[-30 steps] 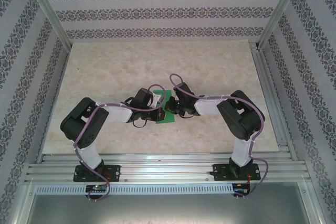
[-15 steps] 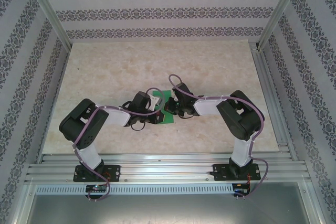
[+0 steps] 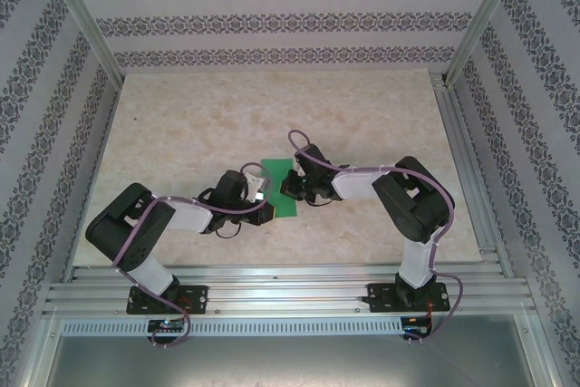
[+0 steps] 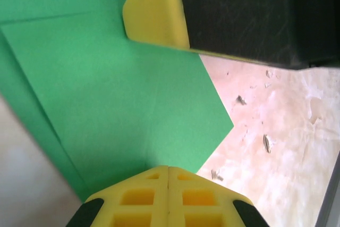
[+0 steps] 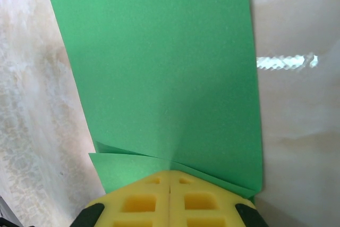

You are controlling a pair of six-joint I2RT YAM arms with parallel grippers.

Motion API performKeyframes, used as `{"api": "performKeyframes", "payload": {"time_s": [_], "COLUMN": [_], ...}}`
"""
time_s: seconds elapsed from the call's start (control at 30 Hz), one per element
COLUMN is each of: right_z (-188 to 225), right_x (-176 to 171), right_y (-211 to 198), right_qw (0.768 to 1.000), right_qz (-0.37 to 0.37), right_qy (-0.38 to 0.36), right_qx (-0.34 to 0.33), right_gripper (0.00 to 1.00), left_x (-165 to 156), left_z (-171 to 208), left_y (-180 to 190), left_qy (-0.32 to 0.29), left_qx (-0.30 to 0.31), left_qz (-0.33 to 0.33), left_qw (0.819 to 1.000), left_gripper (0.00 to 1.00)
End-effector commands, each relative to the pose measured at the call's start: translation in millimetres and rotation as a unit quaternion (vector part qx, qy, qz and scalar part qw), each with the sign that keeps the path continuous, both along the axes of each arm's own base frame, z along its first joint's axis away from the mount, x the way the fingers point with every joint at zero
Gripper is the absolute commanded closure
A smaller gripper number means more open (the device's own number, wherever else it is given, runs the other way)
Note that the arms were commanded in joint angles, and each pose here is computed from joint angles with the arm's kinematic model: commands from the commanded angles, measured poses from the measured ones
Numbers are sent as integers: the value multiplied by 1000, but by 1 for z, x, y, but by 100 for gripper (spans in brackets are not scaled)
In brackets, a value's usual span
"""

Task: Fold a paper plane with a square sheet of paper (fold left side to right side)
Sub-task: Fold the triangle a second time at the center of the table, then turn over the paper at the center of the table.

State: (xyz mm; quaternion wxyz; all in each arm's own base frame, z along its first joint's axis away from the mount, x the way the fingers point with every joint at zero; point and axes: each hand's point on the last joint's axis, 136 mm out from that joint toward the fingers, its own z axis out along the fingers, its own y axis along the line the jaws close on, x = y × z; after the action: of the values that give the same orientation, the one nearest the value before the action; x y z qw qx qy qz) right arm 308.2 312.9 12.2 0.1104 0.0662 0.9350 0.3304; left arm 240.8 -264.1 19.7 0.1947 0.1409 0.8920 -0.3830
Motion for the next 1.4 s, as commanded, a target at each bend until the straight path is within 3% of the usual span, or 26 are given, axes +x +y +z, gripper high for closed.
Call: {"api": "performKeyframes", "payload": {"time_s": [0.0,0.37,0.53,0.6,0.67,0.73,0.87,1.03,1.2,1.37], "right_z": [-45,-37,-7,13,35,59,81,70,65,66], "right_x": [-16,-11,1,9,15,21,19,8,12,18], "right_y": [-31,-25,-10,-6,-7,-13,-36,-36,-26,-39], "right_qw": [995,997,999,999,999,997,995,993,990,987], "right_qz": [-15,-10,10,17,21,22,19,49,69,66], "right_qy": [45,33,-1,-21,-42,-65,-82,-65,-71,-85], "right_qx": [-84,-70,-36,-27,-25,-26,-54,-87,-98,-122], "right_gripper": [98,97,94,88,84,79,72,72,60,57], "left_x": [-39,-47,-32,-23,-13,-3,12,32,47,54], "left_z": [-34,-26,22,45,62,72,72,65,57,53], "left_y": [28,38,33,33,36,39,42,37,30,22], "left_qy": [91,87,41,22,16,27,66,93,116,113], "left_qx": [50,58,39,33,28,18,5,-28,-56,-57], "left_qz": [11,20,24,33,47,64,92,123,131,108], "left_qw": [995,994,998,999,998,997,994,988,983,986], "left_gripper": [100,100,100,99,94,83,69,58,61,63]}}
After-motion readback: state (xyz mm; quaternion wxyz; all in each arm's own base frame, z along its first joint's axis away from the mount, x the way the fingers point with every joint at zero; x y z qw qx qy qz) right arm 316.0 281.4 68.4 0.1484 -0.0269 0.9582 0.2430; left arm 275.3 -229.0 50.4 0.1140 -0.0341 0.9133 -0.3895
